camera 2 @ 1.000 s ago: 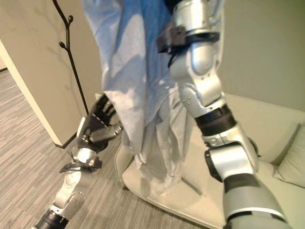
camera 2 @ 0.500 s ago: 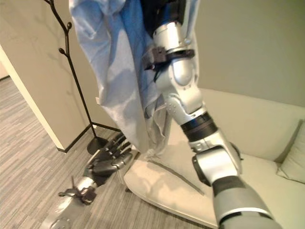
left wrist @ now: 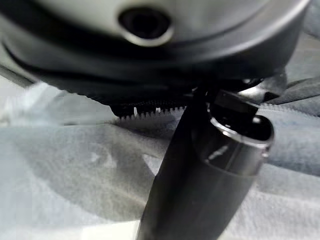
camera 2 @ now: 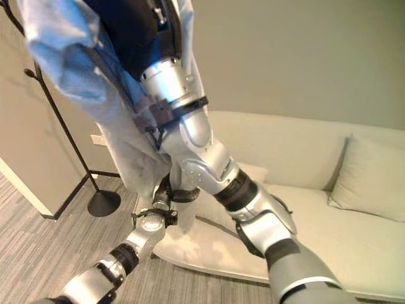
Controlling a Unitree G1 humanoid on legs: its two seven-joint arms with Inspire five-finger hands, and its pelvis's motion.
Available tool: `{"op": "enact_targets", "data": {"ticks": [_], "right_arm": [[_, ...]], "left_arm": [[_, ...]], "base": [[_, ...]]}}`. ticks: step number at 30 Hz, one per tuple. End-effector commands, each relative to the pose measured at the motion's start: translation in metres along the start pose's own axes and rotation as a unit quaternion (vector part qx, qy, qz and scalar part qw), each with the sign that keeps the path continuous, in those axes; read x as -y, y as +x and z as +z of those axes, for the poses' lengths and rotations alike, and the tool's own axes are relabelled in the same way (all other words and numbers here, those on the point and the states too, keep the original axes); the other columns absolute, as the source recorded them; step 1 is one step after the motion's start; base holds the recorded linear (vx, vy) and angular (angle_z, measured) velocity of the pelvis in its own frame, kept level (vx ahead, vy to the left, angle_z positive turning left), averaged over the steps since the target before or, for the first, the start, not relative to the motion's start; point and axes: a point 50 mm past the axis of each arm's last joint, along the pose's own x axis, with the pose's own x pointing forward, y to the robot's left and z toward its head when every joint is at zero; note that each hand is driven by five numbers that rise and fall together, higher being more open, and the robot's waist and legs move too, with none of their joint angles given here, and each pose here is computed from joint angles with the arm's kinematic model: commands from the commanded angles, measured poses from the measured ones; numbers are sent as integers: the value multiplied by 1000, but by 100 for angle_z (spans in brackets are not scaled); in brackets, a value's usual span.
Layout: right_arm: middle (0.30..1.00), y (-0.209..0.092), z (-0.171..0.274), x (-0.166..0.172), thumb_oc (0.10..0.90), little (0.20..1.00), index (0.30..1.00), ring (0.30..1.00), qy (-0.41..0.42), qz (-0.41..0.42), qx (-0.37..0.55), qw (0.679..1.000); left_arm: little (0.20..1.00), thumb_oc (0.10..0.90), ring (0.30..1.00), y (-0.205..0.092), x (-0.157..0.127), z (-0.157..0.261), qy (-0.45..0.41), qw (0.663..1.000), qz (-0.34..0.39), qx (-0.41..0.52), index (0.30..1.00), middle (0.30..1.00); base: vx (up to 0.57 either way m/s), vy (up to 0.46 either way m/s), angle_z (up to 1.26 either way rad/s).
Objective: Hang the clothes on the sofa on the clothes rack.
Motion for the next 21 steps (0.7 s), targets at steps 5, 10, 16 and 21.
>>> {"op": "enact_targets", "data": {"ticks": [5,10,16,21], "right_arm": [[300,24,35,-18,400,300,300,300,45,26,111,992],[300,15,36,-13,400,300,300,300,35,25,105,994],[300,-1,54,13,400,300,300,300,-6,7,114,993],[300,-27,63,44,400,300,300,300,-22,-31,111,993]], "left_arm": [[300,400,300,21,23,48,26,999,21,41,300,300],[300,400,300,28,-4,44,-10,996,88,3,300,300],[300,400,300,31,-34,63,-94,982,155,50,300,300],[300,400,300,20,-84,94,-144,947,240,158,300,300]], "base": [[13,-10,-18],[9,-8,-12],[3,-4,-5],[-4,-32,4]]}}
